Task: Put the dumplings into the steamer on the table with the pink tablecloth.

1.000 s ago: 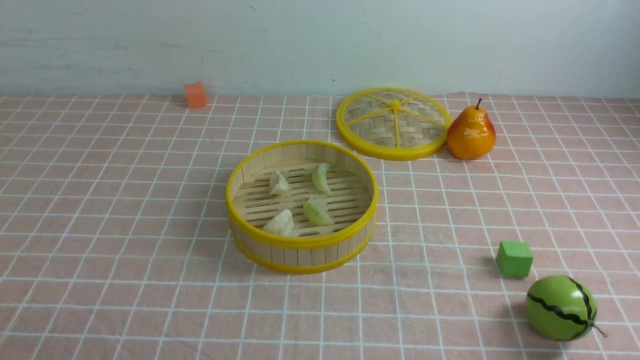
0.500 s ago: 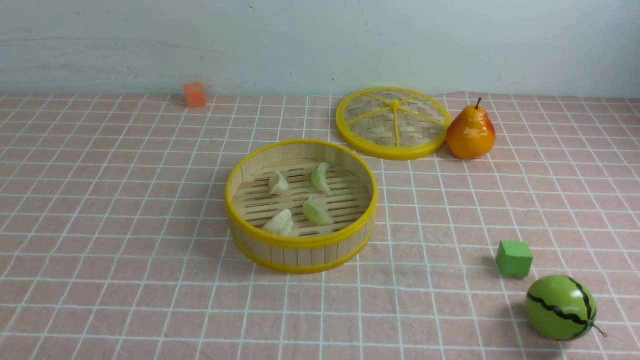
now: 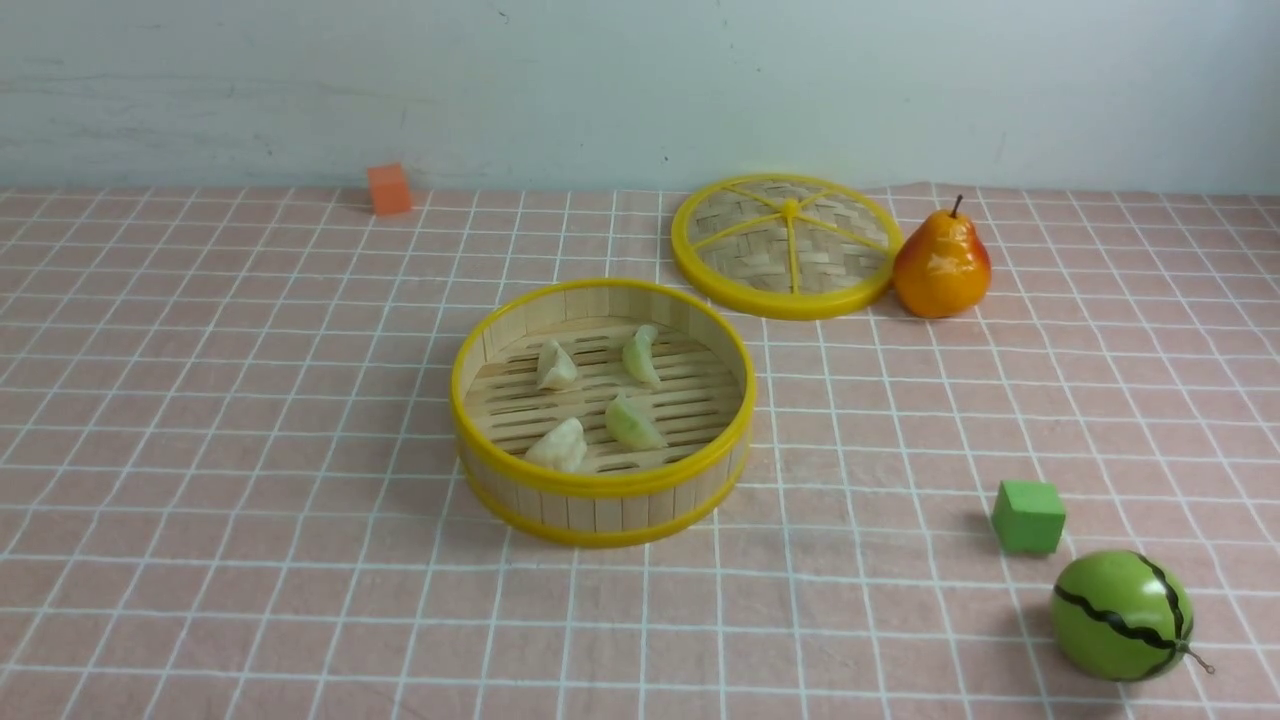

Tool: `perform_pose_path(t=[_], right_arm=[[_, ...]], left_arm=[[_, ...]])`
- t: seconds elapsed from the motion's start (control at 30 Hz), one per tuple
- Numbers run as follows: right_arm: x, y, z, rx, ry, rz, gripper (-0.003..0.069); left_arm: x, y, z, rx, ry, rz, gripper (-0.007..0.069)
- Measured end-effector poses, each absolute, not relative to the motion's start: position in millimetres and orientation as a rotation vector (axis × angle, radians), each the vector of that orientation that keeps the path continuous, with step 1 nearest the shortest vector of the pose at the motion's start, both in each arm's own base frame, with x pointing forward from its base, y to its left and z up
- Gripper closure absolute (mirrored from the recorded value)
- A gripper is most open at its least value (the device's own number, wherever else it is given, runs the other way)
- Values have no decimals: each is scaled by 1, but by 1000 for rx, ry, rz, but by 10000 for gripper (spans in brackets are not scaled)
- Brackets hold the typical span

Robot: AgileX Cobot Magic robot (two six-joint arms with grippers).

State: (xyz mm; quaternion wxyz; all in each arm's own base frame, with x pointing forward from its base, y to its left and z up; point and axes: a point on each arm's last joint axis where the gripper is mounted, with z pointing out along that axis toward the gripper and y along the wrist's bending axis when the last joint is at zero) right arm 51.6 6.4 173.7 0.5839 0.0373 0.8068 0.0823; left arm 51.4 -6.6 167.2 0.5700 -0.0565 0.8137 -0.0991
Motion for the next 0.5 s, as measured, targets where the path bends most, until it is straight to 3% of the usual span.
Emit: perform_pose_path(t=[0.5], right_arm=[[52,6,174,88,1883,193,564]], left_arm=[[51,-6,167,-135,1908,-231,639]])
